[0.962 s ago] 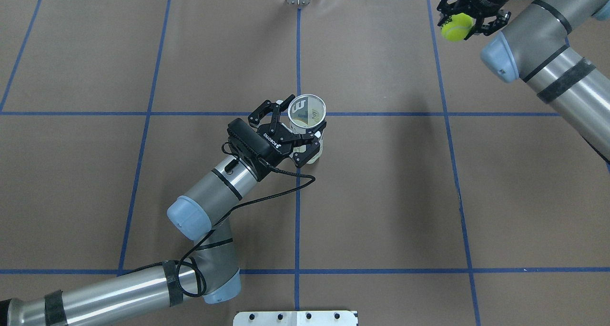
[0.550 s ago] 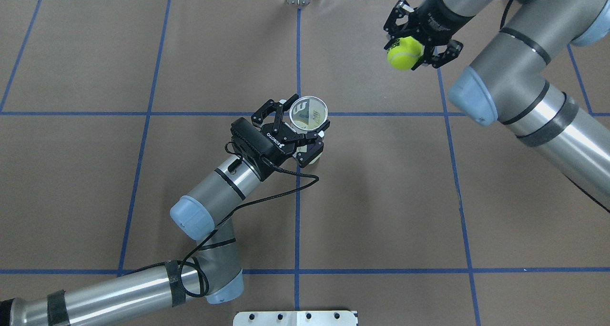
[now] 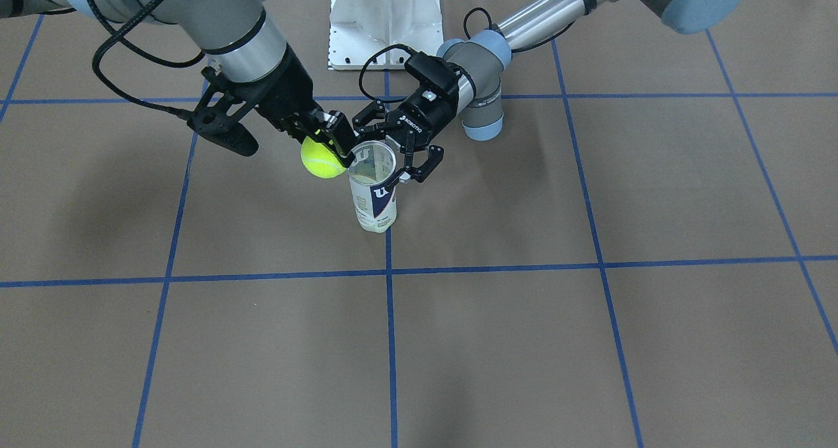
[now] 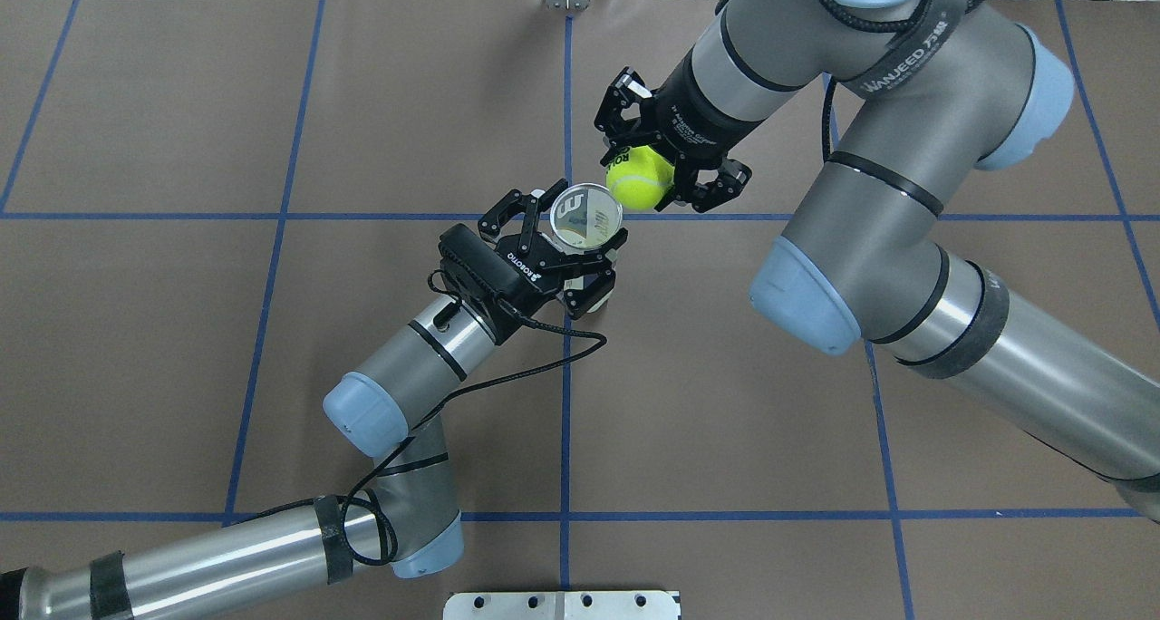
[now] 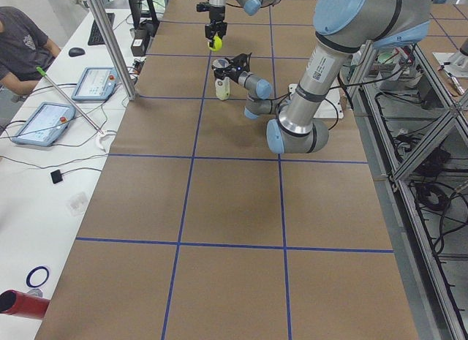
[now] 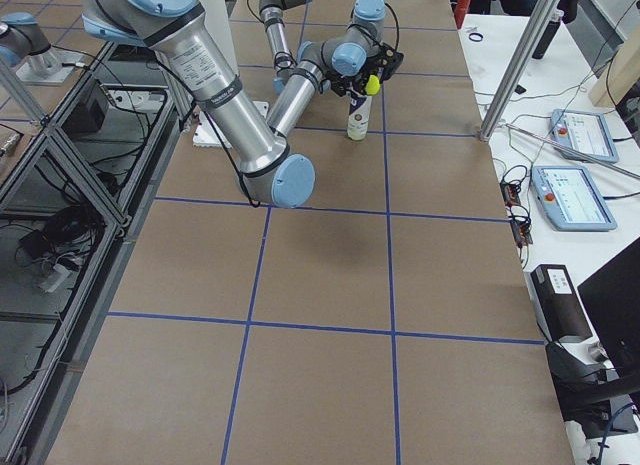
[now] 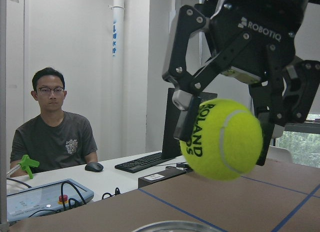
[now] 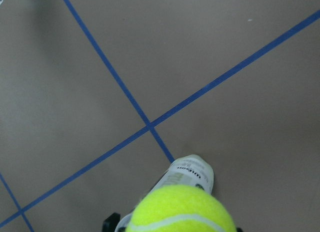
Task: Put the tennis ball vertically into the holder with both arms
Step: 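Carry the second ball with the right gripper over the can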
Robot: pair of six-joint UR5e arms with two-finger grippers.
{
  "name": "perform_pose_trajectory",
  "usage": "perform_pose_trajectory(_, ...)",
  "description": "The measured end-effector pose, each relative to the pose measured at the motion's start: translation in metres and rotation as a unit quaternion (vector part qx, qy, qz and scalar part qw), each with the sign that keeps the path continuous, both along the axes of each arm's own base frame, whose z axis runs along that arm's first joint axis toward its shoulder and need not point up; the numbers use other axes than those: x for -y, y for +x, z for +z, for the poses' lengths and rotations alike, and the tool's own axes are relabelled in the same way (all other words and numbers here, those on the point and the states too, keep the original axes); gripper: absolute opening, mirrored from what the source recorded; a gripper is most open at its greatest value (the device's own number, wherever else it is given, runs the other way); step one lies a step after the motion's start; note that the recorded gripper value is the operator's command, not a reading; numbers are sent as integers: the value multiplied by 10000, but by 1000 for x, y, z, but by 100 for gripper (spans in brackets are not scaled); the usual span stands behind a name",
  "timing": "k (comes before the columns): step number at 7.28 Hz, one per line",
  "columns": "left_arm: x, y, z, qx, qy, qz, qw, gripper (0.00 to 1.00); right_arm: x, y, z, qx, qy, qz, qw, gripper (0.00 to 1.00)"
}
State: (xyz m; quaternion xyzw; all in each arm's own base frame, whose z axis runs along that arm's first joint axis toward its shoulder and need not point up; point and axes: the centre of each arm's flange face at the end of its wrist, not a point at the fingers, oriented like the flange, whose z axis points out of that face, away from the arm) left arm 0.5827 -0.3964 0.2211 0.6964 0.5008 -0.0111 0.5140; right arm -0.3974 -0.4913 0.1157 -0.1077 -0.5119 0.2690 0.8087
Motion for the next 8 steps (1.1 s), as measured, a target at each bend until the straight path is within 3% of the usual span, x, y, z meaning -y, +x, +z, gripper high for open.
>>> perform_pose_trajectory(6,-2,1,2,7,-6,15,10000,87,-21,-38,-15,-50,143,-37,9999,0)
perform_pose_trajectory(7,-2,1,2,9,-5,15,10000,87,-20,-39,-15,-63,143,-37,9999,6)
perform_pose_trajectory(8,-2,1,2,9,-4,15,10000,87,-20,-40,-14,-76,143,-43,9999,44)
